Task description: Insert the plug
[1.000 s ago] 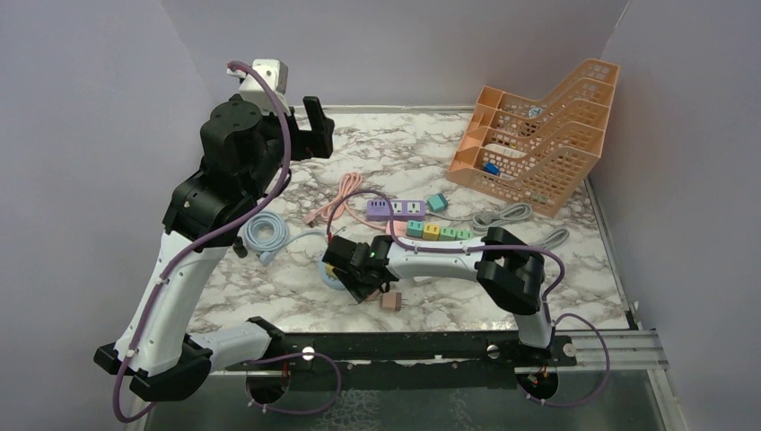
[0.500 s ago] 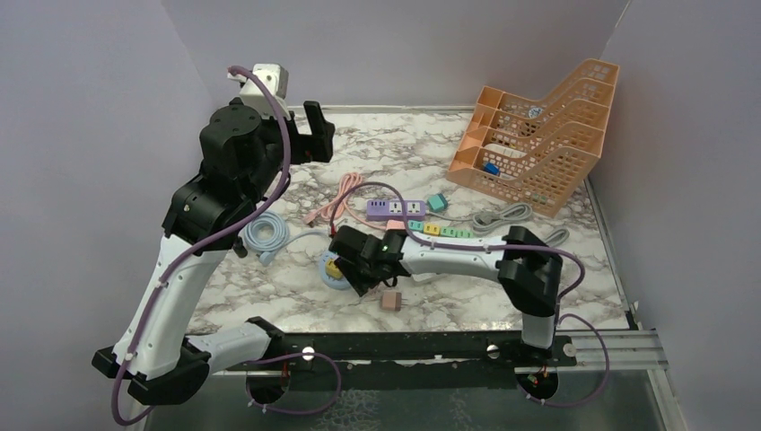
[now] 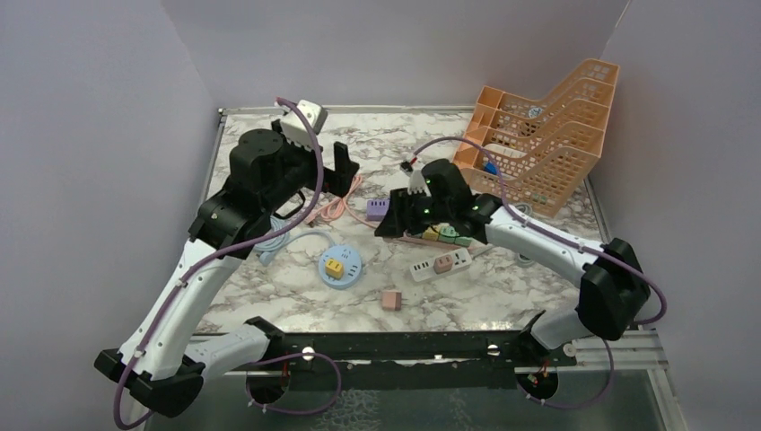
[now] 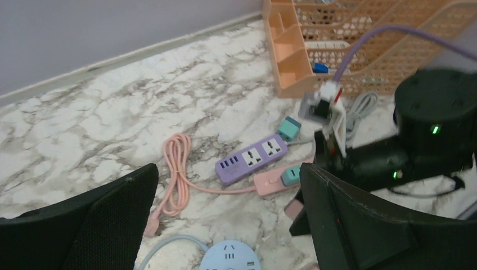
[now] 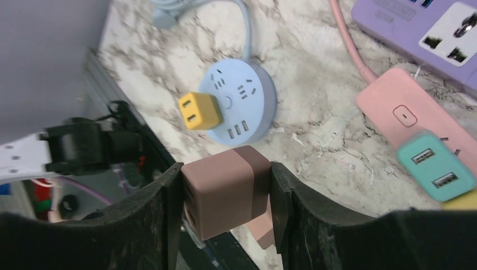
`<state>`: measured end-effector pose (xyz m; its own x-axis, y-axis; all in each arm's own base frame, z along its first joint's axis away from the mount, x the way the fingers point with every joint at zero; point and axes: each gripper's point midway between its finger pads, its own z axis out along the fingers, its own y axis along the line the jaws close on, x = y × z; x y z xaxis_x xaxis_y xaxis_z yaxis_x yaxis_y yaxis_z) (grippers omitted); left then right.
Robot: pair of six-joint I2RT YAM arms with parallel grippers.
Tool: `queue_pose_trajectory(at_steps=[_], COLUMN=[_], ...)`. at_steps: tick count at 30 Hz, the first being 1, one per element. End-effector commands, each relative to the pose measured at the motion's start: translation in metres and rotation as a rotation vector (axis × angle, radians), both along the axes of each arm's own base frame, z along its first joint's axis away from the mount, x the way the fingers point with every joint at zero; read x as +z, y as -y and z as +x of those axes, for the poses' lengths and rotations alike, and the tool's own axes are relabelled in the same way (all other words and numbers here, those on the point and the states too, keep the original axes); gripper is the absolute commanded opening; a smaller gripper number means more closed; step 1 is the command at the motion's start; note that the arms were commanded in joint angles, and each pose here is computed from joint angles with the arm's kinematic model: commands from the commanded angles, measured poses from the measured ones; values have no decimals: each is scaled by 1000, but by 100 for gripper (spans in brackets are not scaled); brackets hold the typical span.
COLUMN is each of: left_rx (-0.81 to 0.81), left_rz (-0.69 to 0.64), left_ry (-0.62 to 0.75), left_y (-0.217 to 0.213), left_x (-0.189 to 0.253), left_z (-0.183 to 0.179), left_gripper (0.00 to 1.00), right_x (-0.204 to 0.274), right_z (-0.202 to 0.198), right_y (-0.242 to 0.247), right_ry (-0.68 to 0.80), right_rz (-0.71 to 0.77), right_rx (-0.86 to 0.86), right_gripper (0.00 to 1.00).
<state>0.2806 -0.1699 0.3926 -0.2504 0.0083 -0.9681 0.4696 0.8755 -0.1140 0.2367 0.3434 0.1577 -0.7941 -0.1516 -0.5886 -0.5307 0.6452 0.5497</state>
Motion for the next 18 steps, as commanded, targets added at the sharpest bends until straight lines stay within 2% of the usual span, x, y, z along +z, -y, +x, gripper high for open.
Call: queue_pose_trajectory(at_steps=[1,6,13,18], left_rx=[-277,-555,-658,-730], left_rz=[-32,-104,-109,-163], left_ry=[60,80,198,297], left_y=[37,71,79,89], left_x=[-11,-30,-48,-52], left_z=[-23,-56,-67,-73], left_gripper=[99,98,97,91], right_x=[80,127,166,174], right_z=[2,3,-2,-9], right_y=[0,9,10,9], right_ry=[-10,-41,-104,-186], right_rz=[331,501,604,648], right_rx=[29,-1,-43,-40], right_gripper=[40,40,40,40])
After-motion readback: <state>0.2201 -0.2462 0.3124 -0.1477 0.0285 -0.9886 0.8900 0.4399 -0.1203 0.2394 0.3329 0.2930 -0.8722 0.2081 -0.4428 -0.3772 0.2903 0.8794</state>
